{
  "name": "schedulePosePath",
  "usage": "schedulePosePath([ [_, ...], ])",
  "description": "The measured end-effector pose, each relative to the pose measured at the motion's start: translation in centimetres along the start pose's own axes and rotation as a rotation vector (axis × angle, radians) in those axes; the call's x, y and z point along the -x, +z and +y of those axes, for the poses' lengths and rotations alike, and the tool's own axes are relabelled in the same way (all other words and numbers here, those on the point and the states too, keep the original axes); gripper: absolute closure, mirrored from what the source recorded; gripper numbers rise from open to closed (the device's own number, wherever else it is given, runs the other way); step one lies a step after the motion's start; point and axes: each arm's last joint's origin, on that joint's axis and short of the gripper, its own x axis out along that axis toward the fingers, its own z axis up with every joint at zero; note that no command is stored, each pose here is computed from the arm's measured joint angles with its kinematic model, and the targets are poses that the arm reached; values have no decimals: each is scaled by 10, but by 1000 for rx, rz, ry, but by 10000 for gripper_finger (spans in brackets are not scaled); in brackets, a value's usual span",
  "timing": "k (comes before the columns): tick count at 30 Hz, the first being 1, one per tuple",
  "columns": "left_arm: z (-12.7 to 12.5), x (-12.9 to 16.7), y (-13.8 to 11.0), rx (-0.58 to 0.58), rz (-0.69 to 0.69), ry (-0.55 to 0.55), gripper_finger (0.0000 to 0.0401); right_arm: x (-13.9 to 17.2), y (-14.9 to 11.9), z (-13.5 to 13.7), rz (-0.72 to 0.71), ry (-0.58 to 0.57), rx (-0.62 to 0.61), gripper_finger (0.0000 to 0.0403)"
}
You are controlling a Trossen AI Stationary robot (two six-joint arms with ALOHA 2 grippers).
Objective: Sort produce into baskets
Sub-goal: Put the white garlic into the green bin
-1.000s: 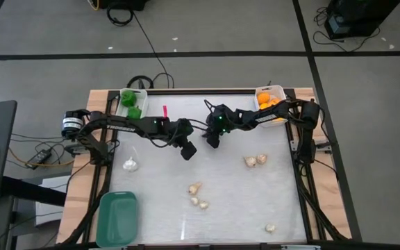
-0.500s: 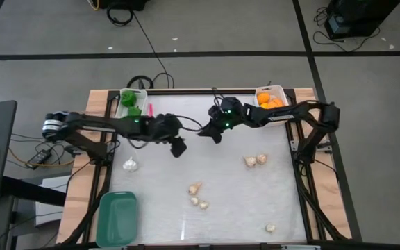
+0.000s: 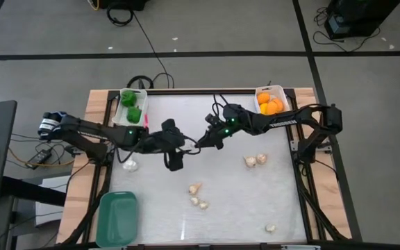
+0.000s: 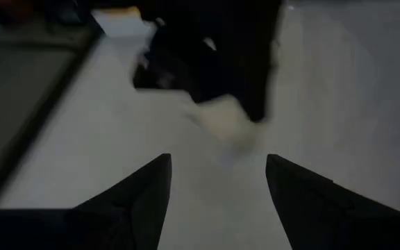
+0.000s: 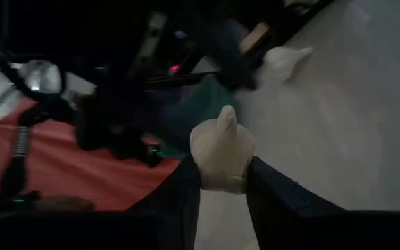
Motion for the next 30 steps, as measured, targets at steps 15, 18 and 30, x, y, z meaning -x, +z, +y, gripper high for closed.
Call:
schedulePosePath([
  [15,-18,-7,7,-179,-103,16,159,-14,-12,20,5,78,-57,291],
  [18,-19,-7,4,-180,-74,15,160,-15,-12,23,-7,98,-65,291],
  [30,-18,33,2,-131,-78,119,160,-18,-12,30,-58,117,-102,291],
])
